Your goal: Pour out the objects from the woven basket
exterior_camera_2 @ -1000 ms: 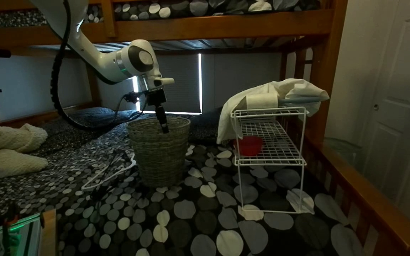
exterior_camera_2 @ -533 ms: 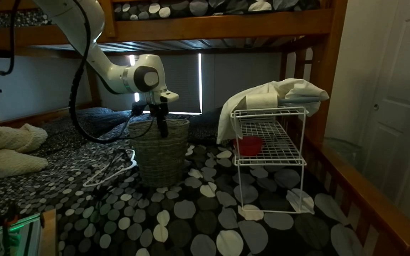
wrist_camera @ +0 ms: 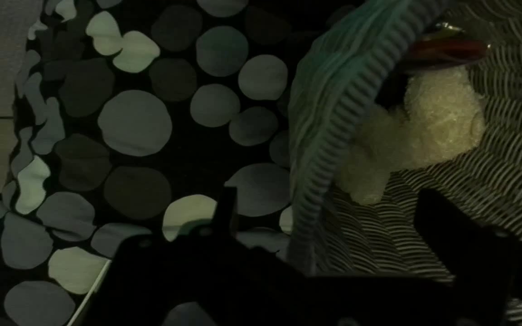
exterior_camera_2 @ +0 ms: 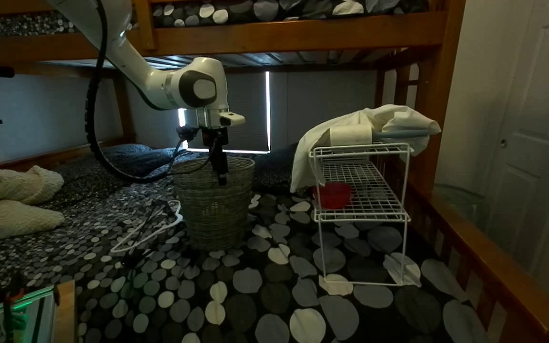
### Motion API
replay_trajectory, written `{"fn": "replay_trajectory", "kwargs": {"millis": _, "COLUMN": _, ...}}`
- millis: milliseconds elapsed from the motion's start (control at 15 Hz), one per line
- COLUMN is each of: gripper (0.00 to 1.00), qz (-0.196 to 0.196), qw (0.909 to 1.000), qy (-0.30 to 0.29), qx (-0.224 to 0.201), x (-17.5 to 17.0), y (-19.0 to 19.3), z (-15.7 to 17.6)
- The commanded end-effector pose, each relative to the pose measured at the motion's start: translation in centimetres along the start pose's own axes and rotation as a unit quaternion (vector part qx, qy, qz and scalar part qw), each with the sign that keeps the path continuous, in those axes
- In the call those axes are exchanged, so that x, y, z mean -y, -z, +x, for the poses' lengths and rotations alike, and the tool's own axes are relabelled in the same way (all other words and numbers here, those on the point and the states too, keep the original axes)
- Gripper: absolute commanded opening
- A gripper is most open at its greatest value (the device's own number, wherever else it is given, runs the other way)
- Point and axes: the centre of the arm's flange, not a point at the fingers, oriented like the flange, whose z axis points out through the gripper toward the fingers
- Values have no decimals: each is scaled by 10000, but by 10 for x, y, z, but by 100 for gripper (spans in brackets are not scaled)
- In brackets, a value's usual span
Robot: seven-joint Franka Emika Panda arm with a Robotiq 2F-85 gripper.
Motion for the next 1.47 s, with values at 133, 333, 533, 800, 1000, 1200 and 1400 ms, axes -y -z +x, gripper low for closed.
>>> {"fn": "replay_trajectory", "kwargs": {"millis": 133, "gripper": 100, "qz": -265, "qw": 9987, "qy": 425, "qx": 72, "x": 1, "y": 19, "z": -8}}
{"fn": "replay_trajectory", "kwargs": {"millis": 333, "gripper": 100, "qz": -255, "qw": 9986, "qy": 429, "qx": 150, "x": 9, "y": 8, "z": -6}}
{"fn": "replay_trajectory", "kwargs": {"millis": 533, "gripper": 98, "qz": -367, "qw": 9983, "qy": 360, "qx": 260, "x": 10, "y": -5, "z": -5}}
{"fn": "replay_trajectory", "kwargs": {"millis": 800, "gripper": 92, "qz": -550, "qw": 9976, "qy": 222, "qx": 364, "x": 8, "y": -17, "z": -7}}
{"fn": "replay_trajectory", "kwargs": {"millis": 1000, "gripper": 66, "qz": -642, "qw": 9972, "qy": 92, "qx": 379, "x": 6, "y": -20, "z": -8}}
{"fn": "replay_trajectory", "kwargs": {"millis": 1200, "gripper": 50, "qz": -733, "qw": 9965, "qy": 69, "qx": 384, "x": 6, "y": -19, "z": -9}}
{"fn": "replay_trajectory", "kwargs": {"millis": 1400, "gripper": 27, "qz": -780, "qw": 9962, "qy": 16, "qx": 382, "x": 7, "y": -18, "z": -10}}
